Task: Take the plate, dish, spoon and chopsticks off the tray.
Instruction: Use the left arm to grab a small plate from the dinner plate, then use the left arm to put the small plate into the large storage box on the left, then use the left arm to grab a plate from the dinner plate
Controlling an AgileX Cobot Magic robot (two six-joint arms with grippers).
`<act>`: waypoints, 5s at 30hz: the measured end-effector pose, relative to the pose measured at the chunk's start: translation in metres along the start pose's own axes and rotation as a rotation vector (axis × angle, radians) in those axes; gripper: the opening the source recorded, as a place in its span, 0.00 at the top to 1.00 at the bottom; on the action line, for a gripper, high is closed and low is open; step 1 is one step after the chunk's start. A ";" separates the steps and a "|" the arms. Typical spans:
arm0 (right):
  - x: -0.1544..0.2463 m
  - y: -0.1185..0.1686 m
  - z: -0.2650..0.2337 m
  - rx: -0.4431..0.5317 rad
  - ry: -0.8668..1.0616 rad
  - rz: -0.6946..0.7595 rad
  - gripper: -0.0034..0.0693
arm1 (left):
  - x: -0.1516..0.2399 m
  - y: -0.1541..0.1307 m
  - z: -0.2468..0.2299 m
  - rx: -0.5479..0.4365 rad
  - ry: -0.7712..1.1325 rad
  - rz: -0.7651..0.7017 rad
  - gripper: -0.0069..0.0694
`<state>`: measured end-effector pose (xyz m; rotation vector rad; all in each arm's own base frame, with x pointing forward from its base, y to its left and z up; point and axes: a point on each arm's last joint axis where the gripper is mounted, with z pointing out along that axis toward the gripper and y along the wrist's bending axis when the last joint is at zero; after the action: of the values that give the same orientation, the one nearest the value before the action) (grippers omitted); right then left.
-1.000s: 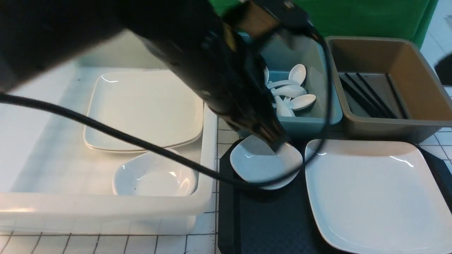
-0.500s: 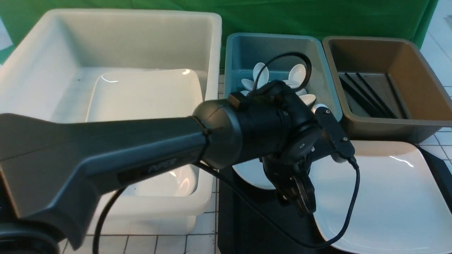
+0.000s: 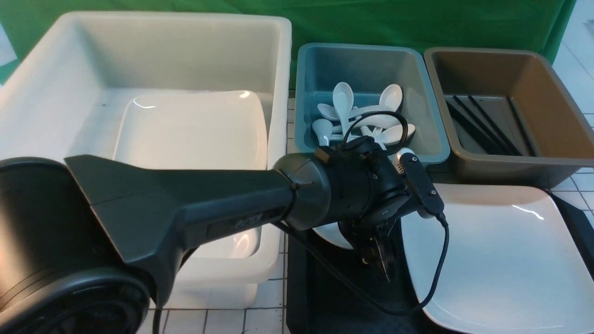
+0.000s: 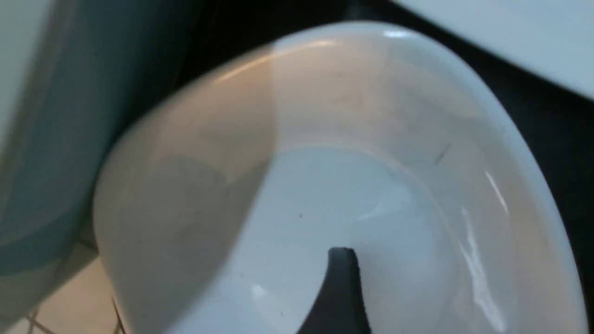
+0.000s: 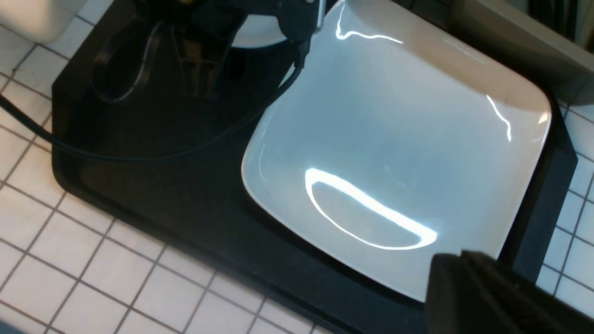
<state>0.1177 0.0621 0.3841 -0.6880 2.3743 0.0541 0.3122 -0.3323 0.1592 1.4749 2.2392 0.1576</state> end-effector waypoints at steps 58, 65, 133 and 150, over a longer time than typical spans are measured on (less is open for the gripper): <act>-0.205 0.044 0.019 -0.408 -0.230 -0.074 0.95 | 0.121 0.099 -0.153 0.018 0.142 -0.613 0.87; -0.192 0.074 0.042 -0.462 -0.125 -0.184 0.95 | 0.125 0.087 -0.139 0.080 0.126 -0.609 0.87; 0.041 -0.011 -0.029 0.077 -0.110 0.199 0.95 | -0.051 0.020 -0.095 0.491 0.011 -0.455 0.89; 0.041 -0.011 -0.029 0.080 -0.109 0.141 0.95 | -0.013 -0.037 -0.131 0.550 -0.109 -0.523 0.91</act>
<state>0.0800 0.0273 0.3835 -0.4678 2.3034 0.0555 0.2291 -0.3398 0.2674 1.0283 2.6038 -0.7317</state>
